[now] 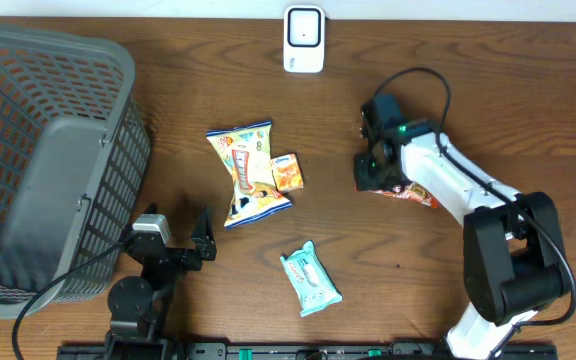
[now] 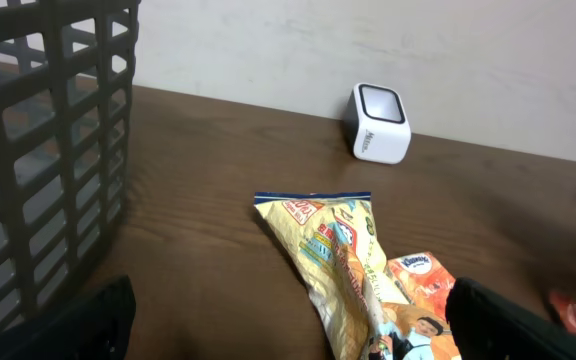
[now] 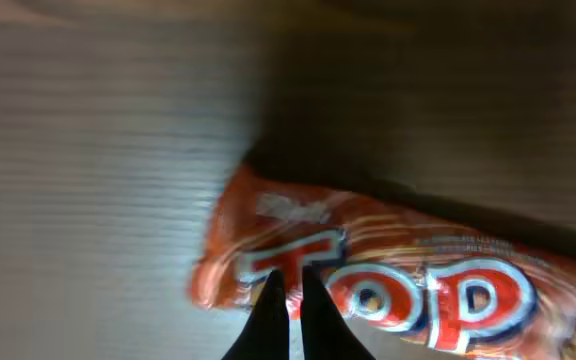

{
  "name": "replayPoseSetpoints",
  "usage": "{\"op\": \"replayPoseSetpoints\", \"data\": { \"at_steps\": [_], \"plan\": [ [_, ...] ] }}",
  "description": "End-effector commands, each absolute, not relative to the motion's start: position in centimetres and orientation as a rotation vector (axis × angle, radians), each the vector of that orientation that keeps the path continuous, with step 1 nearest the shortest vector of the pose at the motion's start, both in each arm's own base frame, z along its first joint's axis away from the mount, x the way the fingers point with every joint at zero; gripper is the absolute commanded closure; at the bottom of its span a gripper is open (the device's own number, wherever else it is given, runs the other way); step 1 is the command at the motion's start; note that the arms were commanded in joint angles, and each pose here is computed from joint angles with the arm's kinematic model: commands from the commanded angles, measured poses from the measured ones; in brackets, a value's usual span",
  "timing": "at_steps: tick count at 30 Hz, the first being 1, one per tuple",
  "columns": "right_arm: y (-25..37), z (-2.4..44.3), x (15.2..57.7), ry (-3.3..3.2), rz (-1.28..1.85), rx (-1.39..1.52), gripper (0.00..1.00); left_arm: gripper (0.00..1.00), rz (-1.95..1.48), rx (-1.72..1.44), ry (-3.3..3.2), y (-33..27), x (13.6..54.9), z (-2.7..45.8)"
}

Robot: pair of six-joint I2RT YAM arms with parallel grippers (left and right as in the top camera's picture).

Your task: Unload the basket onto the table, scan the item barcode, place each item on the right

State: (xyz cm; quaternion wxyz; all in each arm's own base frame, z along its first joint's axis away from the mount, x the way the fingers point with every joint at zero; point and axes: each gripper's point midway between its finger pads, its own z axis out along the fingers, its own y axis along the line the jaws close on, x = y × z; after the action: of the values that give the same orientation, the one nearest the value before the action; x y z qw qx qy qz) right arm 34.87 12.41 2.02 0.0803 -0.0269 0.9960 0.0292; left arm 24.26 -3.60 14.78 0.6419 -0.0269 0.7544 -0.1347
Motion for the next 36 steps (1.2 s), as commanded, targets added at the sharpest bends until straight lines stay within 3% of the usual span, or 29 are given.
{"op": "replayPoseSetpoints", "data": {
  "at_steps": [1,7,14,18,28,32,36],
  "plan": [
    [10.1,0.1,34.9,2.961,-0.046,-0.008,0.99,0.02,-0.317,-0.076,1.761,-3.6,24.2,13.1],
    [11.4,2.2,36.8,2.922,0.028,-0.071,0.99,0.02,-0.317,-0.076,1.761,-3.6,24.2,13.1],
    [11.9,8.5,37.1,2.956,0.046,-0.077,0.99,0.02,-0.317,-0.076,1.761,-3.6,24.2,13.1],
    [11.4,7.7,35.8,3.007,0.019,-0.062,0.99,0.02,-0.317,-0.076,1.761,-3.6,24.2,13.1],
    [8.0,0.6,33.1,3.006,-0.145,0.132,0.99,0.02,-0.317,-0.076,1.761,-3.6,24.2,13.1],
    [7.2,1.2,34.1,2.974,-0.174,0.160,0.99,0.02,-0.317,-0.076,1.761,-3.6,24.2,13.1],
    [8.8,4.9,35.6,2.983,-0.068,0.143,0.99,0.02,-0.317,-0.076,1.761,-3.6,24.2,13.1]
  ]
}}
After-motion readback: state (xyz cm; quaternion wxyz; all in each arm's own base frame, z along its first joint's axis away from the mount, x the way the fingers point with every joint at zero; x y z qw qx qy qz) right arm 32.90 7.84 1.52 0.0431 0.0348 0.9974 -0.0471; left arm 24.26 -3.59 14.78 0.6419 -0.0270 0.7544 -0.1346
